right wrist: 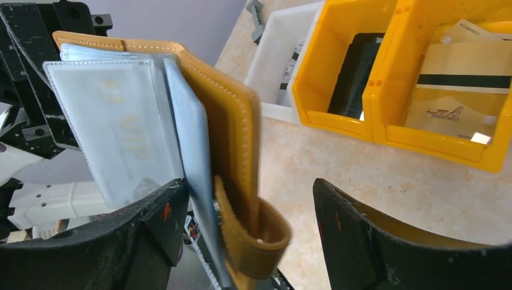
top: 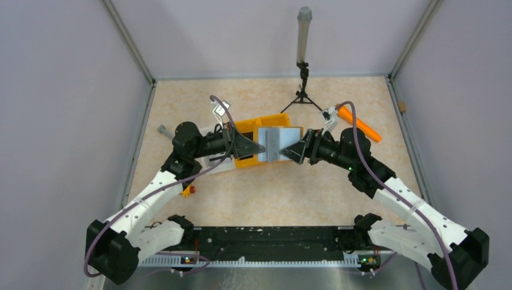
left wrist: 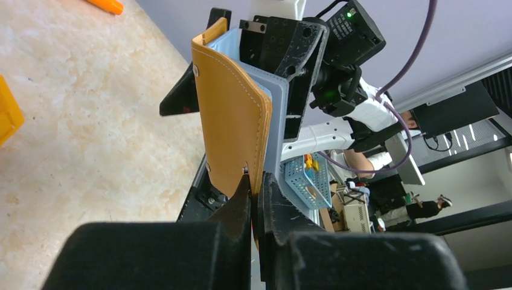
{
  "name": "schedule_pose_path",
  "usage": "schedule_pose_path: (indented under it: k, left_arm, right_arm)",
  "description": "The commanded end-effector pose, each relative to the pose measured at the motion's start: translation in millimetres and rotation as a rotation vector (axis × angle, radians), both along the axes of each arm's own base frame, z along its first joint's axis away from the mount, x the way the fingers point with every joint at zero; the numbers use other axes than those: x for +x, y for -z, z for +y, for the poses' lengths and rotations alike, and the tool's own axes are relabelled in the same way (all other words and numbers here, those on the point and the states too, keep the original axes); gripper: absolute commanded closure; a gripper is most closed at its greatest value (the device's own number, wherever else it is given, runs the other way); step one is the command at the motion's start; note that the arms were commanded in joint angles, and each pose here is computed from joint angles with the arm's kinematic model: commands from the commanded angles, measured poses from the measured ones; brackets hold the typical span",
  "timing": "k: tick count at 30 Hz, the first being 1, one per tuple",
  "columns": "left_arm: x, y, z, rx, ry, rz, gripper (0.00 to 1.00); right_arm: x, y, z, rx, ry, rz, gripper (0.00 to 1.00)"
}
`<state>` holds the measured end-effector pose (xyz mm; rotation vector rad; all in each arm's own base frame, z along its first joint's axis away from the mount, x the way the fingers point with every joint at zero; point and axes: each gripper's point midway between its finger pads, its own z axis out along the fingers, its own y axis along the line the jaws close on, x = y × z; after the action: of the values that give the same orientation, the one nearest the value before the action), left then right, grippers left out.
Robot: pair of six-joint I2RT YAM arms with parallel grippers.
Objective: Take the credit cards out of the card holder
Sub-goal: Remove the credit card from the card holder.
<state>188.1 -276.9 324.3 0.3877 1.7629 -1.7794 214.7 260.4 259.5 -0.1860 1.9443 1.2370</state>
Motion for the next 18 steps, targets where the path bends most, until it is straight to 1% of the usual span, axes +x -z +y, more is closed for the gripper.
schedule_pose_path:
  k: [1, 4, 5, 6, 7, 8, 9, 10, 11, 12, 13, 15, 17, 18]
  left_arm:
    - [-3.4, -12.2, 4.1, 0.029, -0.034, -0.055, 1.0]
    - [6.1, 4.2, 5.0, 0.066, -0.083, -0.01, 1.0]
    - [7.5, 8.8, 5.0, 0.077, -0.078, 0.028, 1.0]
    - [3.8, 7.4, 4.3, 0.083, -0.048, 0.022, 1.0]
    - [6.1, 9.7, 5.8, 0.114, -0.068, 0.056, 1.0]
    - [5.2, 6.7, 8.6, 0.147, -0.082, 0.072, 1.0]
    - [-0.4, -7.1, 10.2, 0.152, -0.075, 0.039, 1.0]
    - [-2.1, -23.5, 17.2, 0.177, -0.119, -0.004, 1.0]
    - [3.4, -22.4, 26.7, 0.224, -0.211, -0.009, 1.0]
    - [2.5, -25.9, 30.6, 0.227, -0.243, -0.041, 1.0]
    - [1.5, -27.1, 30.4, 0.199, -0.243, -0.078, 1.0]
    - [4.7, -20.6, 30.5, 0.178, -0.262, -0.065, 1.0]
    - [0.5, -14.3, 22.8, 0.147, -0.2, -0.048, 1.0]
    - [-1.9, -11.8, 19.7, 0.135, -0.171, -0.044, 1.0]
  right_arm:
    - [1.2, -19.4, -13.5, -0.022, 0.059, -0.053, 0.23]
    - [1.8, -16.1, -14.6, -0.046, 0.062, -0.038, 0.23]
    - [-0.4, -13.4, -13.5, -0.05, 0.049, -0.028, 0.26]
    - [-3.5, -11.4, -13.0, -0.05, 0.038, -0.014, 0.34]
    - [-3.4, -11.6, -19.0, -0.066, 0.066, -0.007, 0.4]
    - [-1.2, -21.1, -25.8, -0.071, 0.1, -0.041, 0.43]
    - [-1.0, -38.7, -30.7, -0.05, 0.123, -0.09, 0.48]
    - [0.3, -54.9, -34.6, -0.024, 0.148, -0.126, 0.55]
    - [0.2, -70.7, -34.8, 0.003, 0.149, -0.166, 0.57]
    - [-0.5, -82.0, -32.7, 0.022, 0.137, -0.189, 0.57]
    - [2.0, -82.7, -30.9, 0.004, 0.131, -0.192, 0.57]
    - [1.0, -71.0, -21.5, -0.013, 0.08, -0.159, 0.57]
    - [-1.0, -58.9, -14.2, -0.01, 0.041, -0.133, 0.54]
    - [-3.5, -56.2, -10.8, 0.015, 0.023, -0.126, 0.52]
